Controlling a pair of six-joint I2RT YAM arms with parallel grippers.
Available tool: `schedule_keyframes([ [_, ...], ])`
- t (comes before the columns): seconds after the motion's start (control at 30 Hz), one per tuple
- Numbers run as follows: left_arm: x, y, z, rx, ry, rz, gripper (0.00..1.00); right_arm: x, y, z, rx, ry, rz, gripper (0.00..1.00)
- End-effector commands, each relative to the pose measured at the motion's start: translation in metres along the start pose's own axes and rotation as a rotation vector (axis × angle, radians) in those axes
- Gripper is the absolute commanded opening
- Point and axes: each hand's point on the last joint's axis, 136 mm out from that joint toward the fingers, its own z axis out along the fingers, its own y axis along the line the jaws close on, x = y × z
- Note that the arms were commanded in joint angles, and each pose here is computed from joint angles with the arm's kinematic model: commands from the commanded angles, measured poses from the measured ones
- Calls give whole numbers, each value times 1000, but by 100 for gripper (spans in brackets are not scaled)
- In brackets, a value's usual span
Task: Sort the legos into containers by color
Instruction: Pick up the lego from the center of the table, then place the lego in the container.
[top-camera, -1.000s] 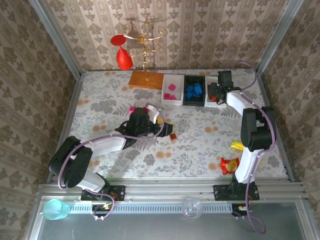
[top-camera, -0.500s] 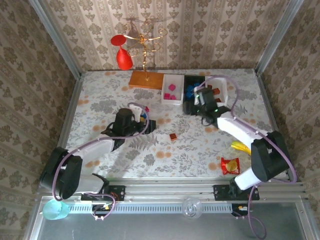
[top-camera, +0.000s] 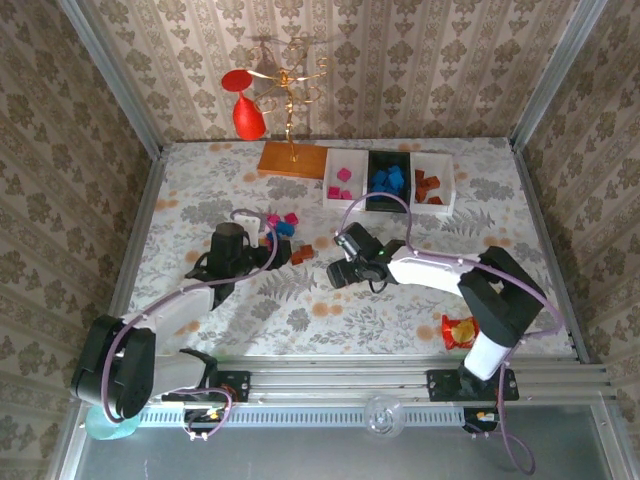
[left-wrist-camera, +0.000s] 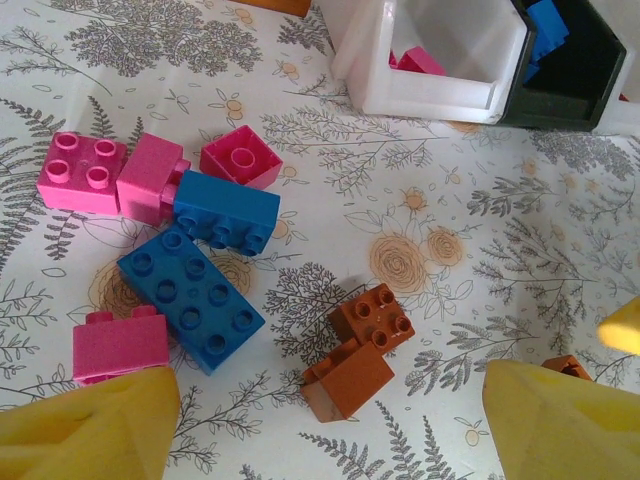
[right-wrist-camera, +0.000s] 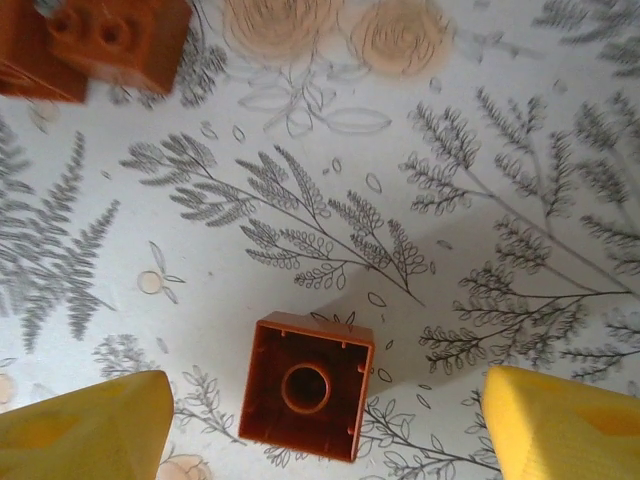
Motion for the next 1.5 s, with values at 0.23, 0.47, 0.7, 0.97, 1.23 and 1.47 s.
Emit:
schedule_keyframes([
  [0.23,-2,-4,-2,27,-20,-27,81,2,-1,21,66,36,16,59],
  [0.47,-5,-8,0,50,-19,-26,81,-5,-3,8,62,-6,13,39],
  [0.7,-14,-44,4,185,-39,30,81,-37,-34,-32,77,-140,65,37],
  [0.97,-20,-99,17,299,-25,127,81,-86,-152,-88,155,-357,355,37],
  [1.23,-20,-126,21,349,-24,148,81,-115,-270,-99,410,-415,525,38],
  [1.47,-19,-130,18,353,-24,155,81,-134,-322,-61,540,-341,538,41],
])
